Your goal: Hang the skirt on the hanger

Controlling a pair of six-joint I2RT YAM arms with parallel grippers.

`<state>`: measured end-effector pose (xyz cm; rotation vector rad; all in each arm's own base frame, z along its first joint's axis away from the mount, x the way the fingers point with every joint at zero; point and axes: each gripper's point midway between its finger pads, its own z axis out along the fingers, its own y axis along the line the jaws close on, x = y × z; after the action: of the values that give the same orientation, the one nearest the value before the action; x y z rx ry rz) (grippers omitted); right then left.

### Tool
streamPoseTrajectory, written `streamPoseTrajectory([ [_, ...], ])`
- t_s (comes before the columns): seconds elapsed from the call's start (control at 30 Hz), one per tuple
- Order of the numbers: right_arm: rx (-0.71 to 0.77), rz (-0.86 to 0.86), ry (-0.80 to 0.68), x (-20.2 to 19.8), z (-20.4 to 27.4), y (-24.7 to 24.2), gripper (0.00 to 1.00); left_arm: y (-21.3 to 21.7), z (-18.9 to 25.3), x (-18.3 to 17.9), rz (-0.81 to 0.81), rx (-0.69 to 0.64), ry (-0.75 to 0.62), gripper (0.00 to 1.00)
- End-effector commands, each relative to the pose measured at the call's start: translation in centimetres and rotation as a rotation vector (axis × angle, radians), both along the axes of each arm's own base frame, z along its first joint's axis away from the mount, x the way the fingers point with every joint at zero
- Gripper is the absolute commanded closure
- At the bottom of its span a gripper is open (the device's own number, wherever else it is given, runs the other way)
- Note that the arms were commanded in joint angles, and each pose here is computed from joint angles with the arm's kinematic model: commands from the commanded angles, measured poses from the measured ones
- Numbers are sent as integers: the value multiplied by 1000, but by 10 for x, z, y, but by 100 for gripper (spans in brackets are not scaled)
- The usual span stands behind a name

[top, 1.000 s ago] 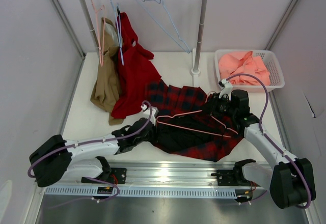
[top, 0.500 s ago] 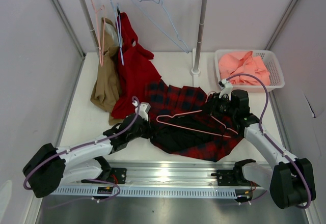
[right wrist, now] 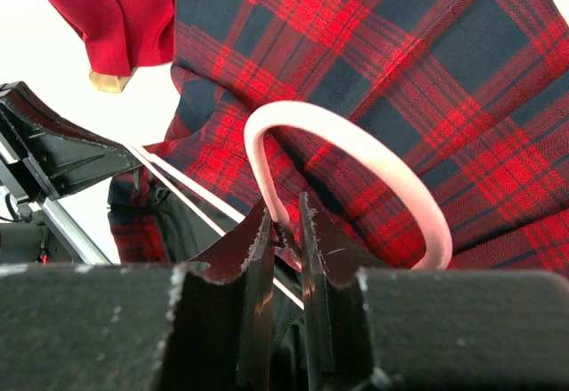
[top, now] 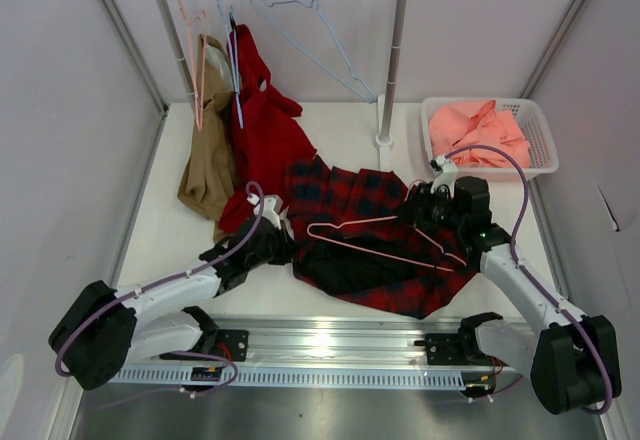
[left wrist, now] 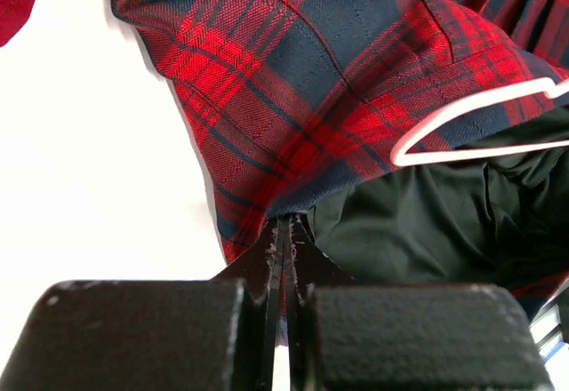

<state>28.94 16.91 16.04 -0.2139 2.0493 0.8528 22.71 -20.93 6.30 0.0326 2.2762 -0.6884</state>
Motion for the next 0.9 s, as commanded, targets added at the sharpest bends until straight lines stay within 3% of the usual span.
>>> streamPoseTrajectory([
  [0.0,-14,1,-47,3,13,2,100,-9,21,15,14,-53,-35,100],
  [0.87,-134,21,3,-10,-21,19,100,-17,34,26,9,-74,-59,100],
])
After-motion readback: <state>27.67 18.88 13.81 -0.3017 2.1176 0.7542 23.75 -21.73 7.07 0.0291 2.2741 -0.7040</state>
